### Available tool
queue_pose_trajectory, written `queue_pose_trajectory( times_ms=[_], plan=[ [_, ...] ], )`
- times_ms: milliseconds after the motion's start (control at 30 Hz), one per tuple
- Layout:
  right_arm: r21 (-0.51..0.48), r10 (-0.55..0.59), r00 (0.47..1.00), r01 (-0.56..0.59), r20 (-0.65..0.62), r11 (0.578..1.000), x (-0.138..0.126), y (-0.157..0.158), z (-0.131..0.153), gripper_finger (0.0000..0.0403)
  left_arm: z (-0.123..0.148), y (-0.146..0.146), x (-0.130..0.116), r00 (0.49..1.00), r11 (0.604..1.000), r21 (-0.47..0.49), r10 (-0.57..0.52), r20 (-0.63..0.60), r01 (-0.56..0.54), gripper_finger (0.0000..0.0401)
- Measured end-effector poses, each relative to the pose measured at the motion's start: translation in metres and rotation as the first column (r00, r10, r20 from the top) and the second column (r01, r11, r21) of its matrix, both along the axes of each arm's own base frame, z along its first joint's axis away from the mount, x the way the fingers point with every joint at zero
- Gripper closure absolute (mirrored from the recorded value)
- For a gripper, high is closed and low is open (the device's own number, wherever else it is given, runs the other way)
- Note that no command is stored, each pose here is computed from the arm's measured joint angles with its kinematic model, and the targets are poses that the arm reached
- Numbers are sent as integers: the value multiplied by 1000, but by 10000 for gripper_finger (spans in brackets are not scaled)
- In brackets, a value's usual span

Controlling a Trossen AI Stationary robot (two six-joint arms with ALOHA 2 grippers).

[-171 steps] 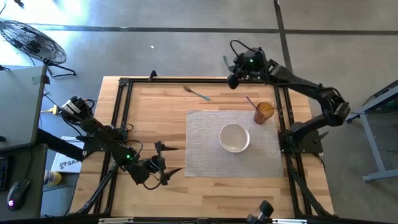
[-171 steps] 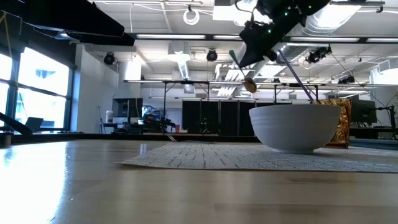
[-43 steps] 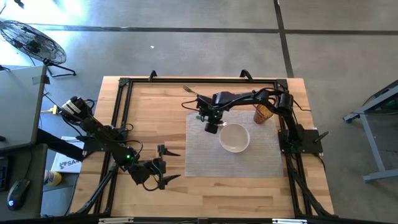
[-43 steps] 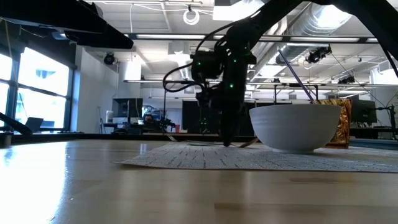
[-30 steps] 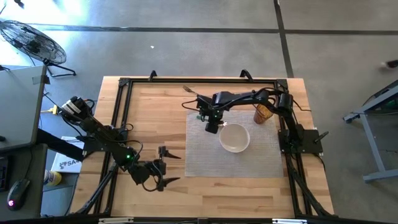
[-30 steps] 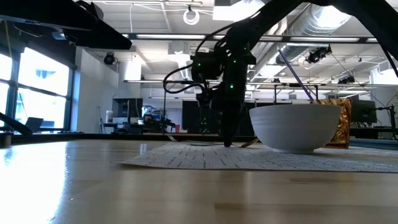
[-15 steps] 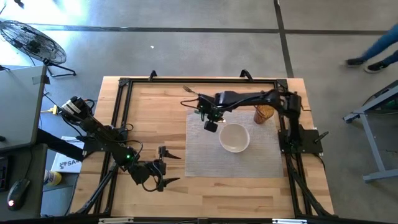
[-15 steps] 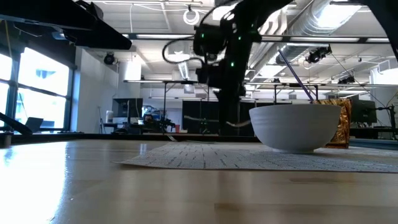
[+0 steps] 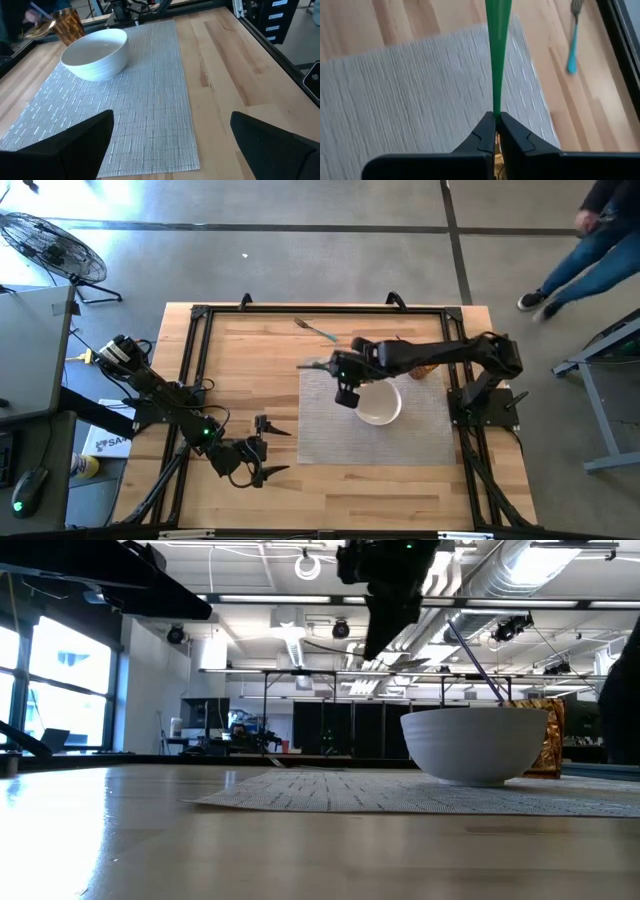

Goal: Pick & Place Utensil
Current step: Put the green spoon into the white bowl on the gray mat

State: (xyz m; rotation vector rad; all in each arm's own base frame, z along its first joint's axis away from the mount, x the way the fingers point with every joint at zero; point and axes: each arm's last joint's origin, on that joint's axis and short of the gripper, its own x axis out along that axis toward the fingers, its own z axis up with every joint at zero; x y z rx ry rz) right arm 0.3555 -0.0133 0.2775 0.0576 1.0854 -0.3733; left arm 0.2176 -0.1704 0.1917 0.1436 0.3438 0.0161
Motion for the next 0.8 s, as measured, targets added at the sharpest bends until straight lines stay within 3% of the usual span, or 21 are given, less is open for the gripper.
queue_pose_trajectory(
  times_ms=[467,600,800],
  plan=[
    [-53,-82,979,73,-185,996,-25,52,-8,398,0,0,0,1000,1000,1,1,0,-1,5],
    [-70,-70,983,59,-171,996,-30,63,-18,399,0,0,0,1000,1000,1,1,0,-1,5],
    [-59,-95,990,89,-103,994,-55,57,-54,399,0,0,0,1000,1000,0,1,0,-1,5]
  ],
)
